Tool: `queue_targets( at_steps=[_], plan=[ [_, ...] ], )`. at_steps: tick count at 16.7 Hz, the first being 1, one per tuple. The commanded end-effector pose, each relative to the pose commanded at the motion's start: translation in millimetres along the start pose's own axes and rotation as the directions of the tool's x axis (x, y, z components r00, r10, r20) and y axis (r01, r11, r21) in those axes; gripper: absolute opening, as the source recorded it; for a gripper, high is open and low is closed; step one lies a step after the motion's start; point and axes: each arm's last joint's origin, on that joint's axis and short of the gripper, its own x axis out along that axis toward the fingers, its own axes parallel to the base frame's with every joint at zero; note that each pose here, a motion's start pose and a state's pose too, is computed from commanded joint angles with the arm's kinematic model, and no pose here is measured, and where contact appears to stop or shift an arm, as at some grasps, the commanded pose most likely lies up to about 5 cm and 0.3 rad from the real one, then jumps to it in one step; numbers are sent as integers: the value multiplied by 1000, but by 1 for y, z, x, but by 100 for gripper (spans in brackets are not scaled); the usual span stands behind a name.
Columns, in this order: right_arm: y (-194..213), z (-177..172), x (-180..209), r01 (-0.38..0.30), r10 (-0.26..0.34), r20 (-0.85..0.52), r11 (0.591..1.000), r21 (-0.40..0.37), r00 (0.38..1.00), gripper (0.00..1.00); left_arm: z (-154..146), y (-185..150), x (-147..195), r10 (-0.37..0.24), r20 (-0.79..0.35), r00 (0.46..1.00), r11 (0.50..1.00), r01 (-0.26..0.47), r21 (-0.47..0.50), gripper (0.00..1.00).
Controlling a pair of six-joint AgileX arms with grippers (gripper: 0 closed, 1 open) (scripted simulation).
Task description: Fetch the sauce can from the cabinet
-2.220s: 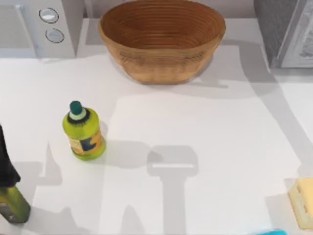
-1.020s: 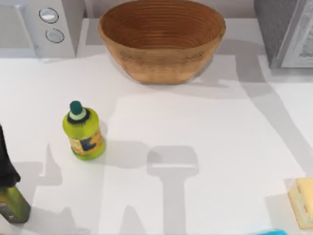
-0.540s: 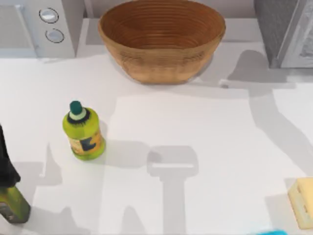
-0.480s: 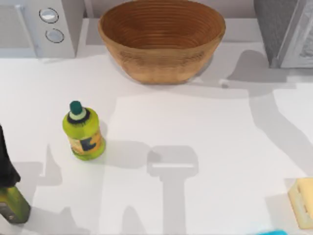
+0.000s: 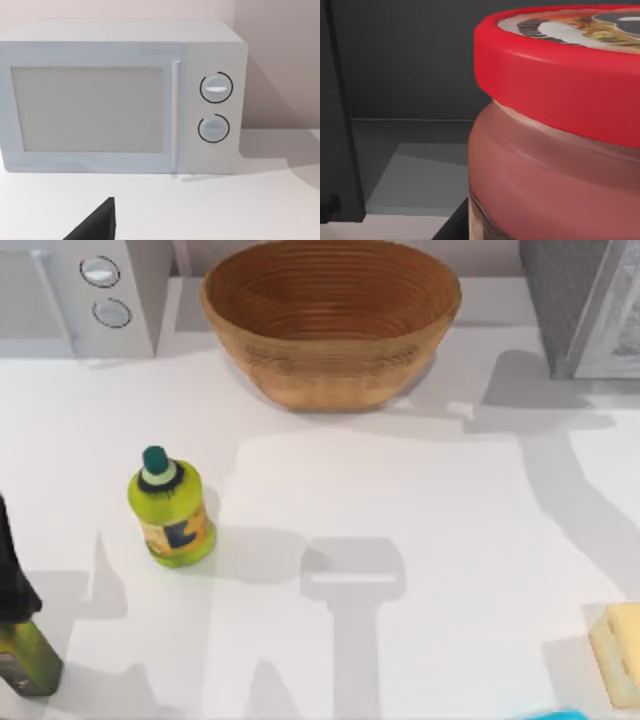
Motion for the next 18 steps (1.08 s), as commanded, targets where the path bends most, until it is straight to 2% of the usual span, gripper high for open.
queue_targets(
  at_steps=[4,9,15,18],
  plan=[
    [-20,-44,-9,-59,59,-27,998,-3,998,0,0,0,0,0,0,1000,1000,0,0,100],
    [-48,-148,-24,-93,93,-56,996,4,994,0,0,0,0,0,0,1000,1000,0,0,100],
    [-73,-297,-37,-51,52,-36,999,10,998,0,0,0,0,0,0,1000,1000,0,0,100],
    [-81,-351,-37,-9,9,-10,1000,3,1000,0,0,0,0,0,0,1000,1000,0,0,100]
  ],
)
